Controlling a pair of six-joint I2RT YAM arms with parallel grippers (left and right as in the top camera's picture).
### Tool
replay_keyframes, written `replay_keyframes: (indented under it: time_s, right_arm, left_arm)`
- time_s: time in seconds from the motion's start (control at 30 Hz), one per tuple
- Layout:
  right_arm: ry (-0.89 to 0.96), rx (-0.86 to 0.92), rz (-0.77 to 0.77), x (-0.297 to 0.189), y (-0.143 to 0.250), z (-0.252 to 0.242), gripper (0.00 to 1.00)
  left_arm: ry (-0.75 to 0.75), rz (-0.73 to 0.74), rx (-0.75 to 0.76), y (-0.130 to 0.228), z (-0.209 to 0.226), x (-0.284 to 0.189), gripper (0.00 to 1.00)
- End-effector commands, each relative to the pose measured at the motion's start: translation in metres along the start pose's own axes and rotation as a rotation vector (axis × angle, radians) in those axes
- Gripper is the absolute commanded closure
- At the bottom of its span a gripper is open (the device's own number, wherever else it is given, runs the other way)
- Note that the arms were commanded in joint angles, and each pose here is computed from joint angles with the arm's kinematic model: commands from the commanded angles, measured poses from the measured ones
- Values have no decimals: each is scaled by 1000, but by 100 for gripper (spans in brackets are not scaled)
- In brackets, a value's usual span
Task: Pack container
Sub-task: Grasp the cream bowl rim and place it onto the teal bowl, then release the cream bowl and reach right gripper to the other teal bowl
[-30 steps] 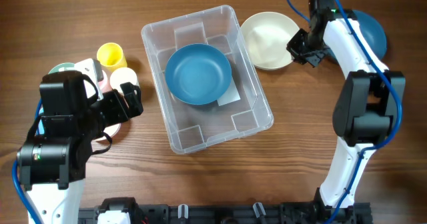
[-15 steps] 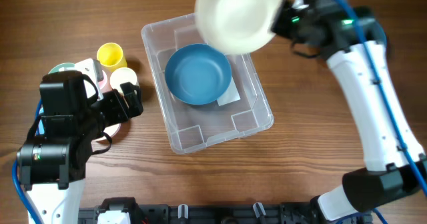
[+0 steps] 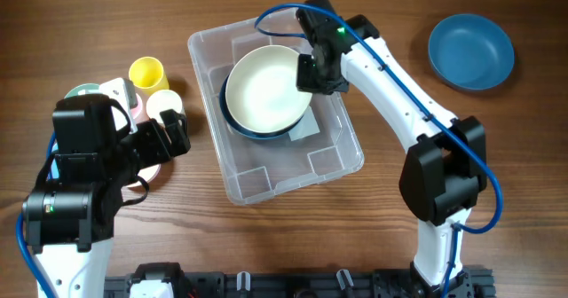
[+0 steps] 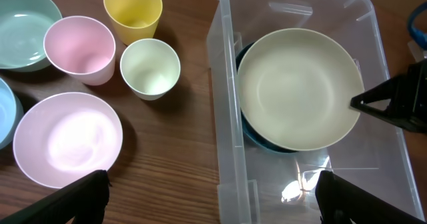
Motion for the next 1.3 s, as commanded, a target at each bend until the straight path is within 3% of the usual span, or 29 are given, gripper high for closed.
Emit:
replay_keyframes:
  time_s: [0.0,0.1,0.23,0.33,0.37,0.43,0.6,0.77,1.27]
  right_arm:
    - [-25,-39,-10,-10,0,3,63]
    - [-39,-32,-58,-32,-1,0,59]
    - [20,34,-272,-119,3,-32,59]
    - [32,133,-354,-167,12,-74,68]
    - [64,177,-313,-169,17,-93,78]
    - [116,216,-198,-157,28,-111,93]
    - [186,200,64,-96,62,-126,94]
    - [-18,89,239,-48,90,-117,93]
    - [-194,-138,375,-32,125,-61,92]
  left_arm:
    - [23,-14,31,-3,-4,-5,0]
    - [22,-14,31,-3,-4,-5,0]
    - [22,-14,31,-3,-4,-5,0]
    - [22,-14,31,-3,-4,-5,0]
    - [23,-14,31,-3,-4,-5,0]
    - [23,-14,31,-3,-4,-5,0]
    - [23,-14,31,-3,-4,-5,0]
    - [22,-13,30,-3,-4,-5,0]
    - [20,-7,30,-2,-4,-5,0]
Point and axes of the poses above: each gripper's point midway between its finger pads, its own x axis out along the fingers, its own z axis along the line the jaws close on, y = z × x, the point moved 10 cm from there along -x, back along the fingers, and after that the axes turned 5 degrees about -x, right-handed, at the moved point
